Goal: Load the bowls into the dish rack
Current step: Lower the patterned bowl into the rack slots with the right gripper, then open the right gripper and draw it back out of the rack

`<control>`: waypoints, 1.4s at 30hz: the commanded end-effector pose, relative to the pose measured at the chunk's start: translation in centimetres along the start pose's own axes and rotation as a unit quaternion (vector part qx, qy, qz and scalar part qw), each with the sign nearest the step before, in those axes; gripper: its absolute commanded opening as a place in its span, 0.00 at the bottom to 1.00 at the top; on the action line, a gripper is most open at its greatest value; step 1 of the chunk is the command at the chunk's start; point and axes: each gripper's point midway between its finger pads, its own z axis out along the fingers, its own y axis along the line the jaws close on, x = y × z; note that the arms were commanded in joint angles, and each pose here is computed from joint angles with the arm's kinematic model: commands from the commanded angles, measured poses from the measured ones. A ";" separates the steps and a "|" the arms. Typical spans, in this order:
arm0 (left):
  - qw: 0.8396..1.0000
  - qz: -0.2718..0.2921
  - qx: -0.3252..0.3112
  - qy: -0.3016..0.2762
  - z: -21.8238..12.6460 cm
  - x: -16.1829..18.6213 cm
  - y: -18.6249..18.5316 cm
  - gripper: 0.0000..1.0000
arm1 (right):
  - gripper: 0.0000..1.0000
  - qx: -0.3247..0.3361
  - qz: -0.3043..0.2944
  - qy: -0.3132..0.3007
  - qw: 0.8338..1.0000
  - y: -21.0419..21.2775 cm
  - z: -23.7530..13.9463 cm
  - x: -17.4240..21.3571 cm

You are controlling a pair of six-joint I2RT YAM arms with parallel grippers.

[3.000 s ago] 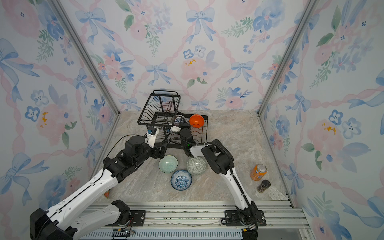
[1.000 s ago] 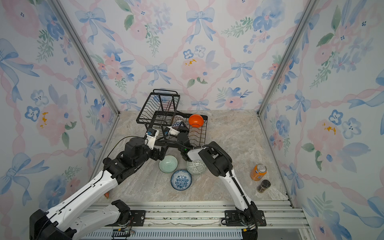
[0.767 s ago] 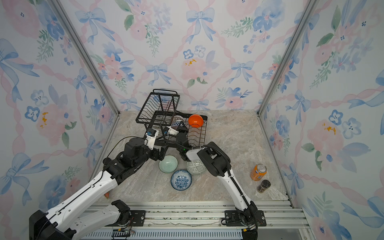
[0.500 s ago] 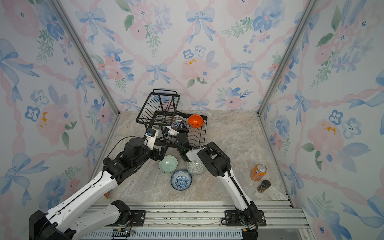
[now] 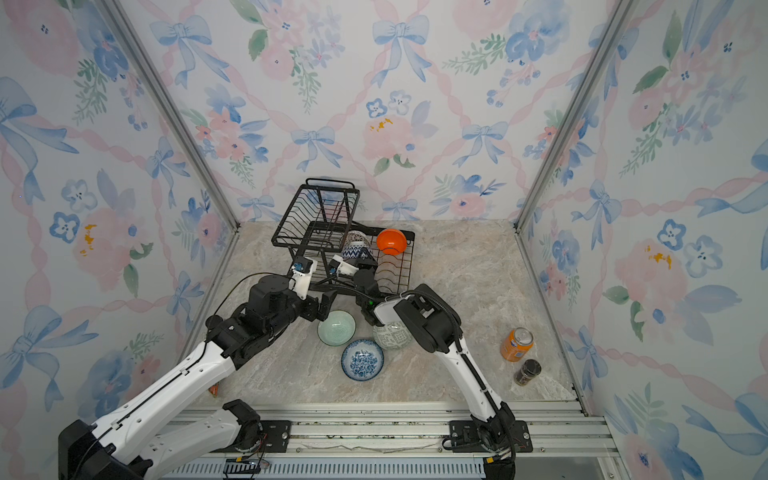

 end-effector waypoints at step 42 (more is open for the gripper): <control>1.000 -0.019 -0.013 0.003 -0.2 0.7 0.9 0.98 | 0.97 -0.047 0.213 0.018 0.976 -10.0 -3.4 5.0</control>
